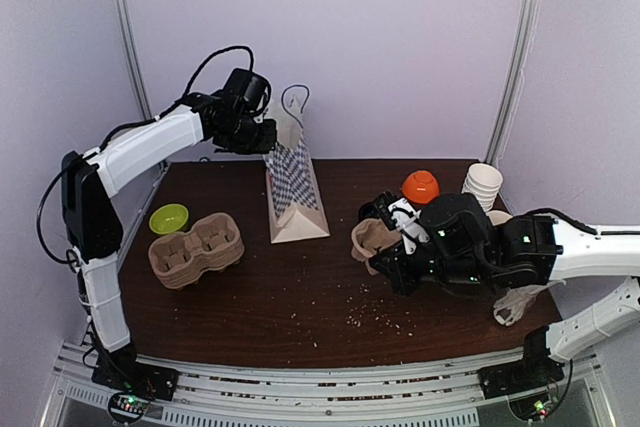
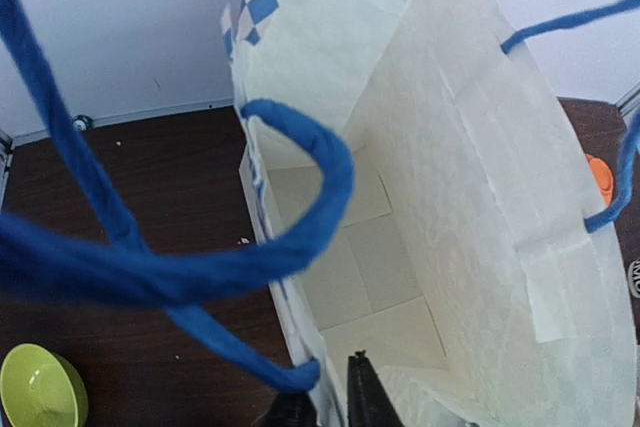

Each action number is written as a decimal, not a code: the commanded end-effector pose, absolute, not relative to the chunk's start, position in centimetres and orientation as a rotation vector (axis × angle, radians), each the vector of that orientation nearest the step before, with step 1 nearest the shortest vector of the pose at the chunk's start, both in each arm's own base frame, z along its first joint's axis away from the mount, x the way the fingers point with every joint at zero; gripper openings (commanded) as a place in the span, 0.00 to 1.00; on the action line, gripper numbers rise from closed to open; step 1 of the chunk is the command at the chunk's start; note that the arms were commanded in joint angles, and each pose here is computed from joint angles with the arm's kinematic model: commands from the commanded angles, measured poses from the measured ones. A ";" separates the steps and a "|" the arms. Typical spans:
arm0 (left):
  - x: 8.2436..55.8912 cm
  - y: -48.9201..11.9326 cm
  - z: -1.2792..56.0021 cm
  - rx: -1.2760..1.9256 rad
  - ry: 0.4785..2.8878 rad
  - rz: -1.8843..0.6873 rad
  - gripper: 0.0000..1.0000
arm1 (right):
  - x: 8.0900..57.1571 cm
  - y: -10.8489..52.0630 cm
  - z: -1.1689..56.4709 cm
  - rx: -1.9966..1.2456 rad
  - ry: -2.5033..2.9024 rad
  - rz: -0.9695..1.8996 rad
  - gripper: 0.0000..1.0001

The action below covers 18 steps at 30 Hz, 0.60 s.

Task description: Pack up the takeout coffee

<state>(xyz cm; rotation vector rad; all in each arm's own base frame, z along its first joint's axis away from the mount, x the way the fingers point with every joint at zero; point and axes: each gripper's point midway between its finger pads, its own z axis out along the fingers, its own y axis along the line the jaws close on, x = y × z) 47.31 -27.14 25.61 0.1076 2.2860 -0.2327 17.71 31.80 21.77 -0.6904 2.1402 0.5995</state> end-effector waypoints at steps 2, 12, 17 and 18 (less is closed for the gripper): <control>44.8 -28.0 29.7 0.208 2.217 -0.319 0.07 | 18.0 31.5 22.0 -0.686 2.144 0.573 0.00; 38.9 -31.6 33.7 0.435 2.142 -0.450 0.00 | 17.6 30.0 20.8 -0.726 2.173 0.503 0.00; 34.9 -32.9 32.3 0.512 2.178 -0.472 0.00 | 16.2 28.8 18.8 -0.807 2.212 0.468 0.00; 34.2 -32.8 31.9 0.510 2.190 -0.483 0.00 | 15.8 28.8 18.5 -0.822 2.217 0.470 0.00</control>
